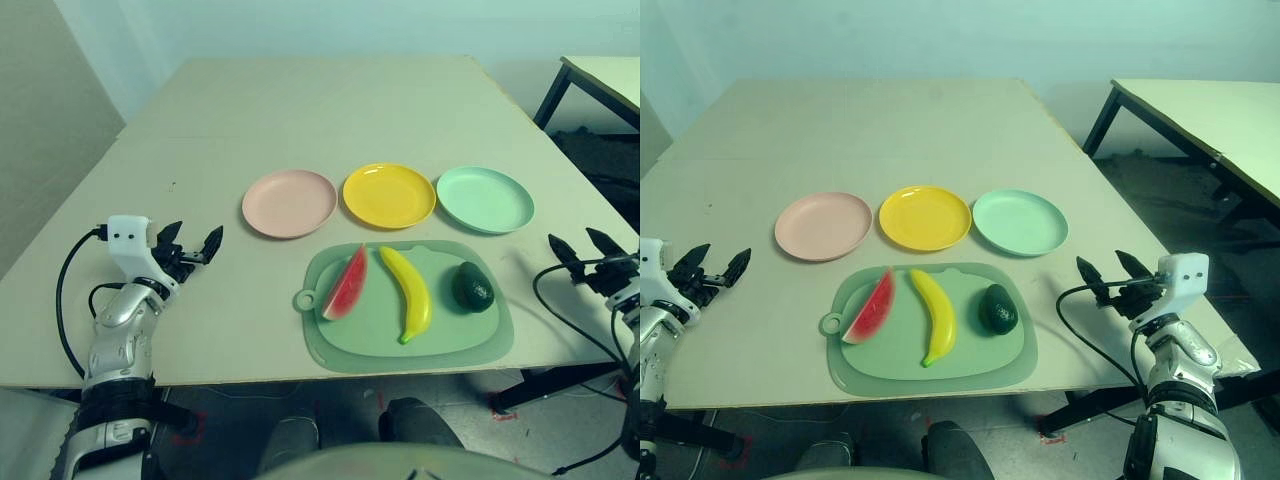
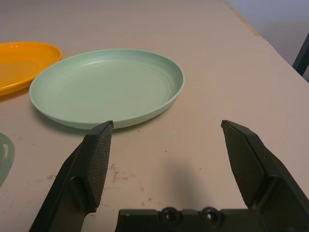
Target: Place the fruits into color-matched plates.
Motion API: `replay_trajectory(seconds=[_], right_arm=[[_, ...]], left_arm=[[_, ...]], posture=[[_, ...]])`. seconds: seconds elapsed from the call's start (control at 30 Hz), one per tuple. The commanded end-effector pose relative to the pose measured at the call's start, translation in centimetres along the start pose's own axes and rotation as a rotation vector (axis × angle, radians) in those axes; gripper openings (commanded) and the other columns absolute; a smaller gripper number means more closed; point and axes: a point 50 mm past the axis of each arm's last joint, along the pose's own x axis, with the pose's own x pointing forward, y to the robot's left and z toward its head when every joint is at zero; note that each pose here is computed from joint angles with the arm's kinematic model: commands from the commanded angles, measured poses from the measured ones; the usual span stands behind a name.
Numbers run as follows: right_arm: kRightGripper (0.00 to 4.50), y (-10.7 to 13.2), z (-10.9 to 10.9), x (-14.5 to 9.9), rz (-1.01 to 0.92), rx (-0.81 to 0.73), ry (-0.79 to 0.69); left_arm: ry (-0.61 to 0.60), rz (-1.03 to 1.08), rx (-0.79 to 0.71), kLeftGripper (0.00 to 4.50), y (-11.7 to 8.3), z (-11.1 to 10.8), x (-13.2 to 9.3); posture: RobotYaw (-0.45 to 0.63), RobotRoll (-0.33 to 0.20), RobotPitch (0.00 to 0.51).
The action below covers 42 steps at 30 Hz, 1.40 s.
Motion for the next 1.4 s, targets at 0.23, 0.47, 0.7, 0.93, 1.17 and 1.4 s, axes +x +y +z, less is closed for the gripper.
replay_trajectory(seconds=[0.23,0.47,0.7,0.93,1.17,1.4], right_arm=[[4.50,2.5,-1.4,1.0,0.082,0.022,-0.001],[4.50,3.0,-1.4,1.4,0.128,0.025,0.011],[4.50,1.9,-0.8,0.7,0.109,-0.004,0.006],[4.50,1.2,-0.1,0.1,0.100,-0.029,-0.001],[4.50,0.9,0.9,-0.1,0.128,-0.062,-0.010],[4.50,2.2,4.0,1.5,0.300,-0.118,0.091]], left_arm=[[0.001,0.074,0.037,4.48,3.9,1.3,-2.1],[-0.024,-0.044,0.048,4.48,2.8,2.7,-1.7],[-0.089,-0.523,0.012,4.48,1.1,6.5,-1.6],[-0.057,-0.992,0.142,4.48,-0.5,9.1,-3.0],[0.048,-1.275,0.212,4.48,-2.8,8.9,-3.6],[0.074,-1.312,0.268,4.48,-3.0,8.4,-3.4]], posture=[[-0.10,0.000,0.074],[-0.08,0.000,0.078],[-0.13,0.000,0.037],[-0.14,0.000,0.037],[-0.16,0.000,0.036],[-0.17,0.000,0.038]])
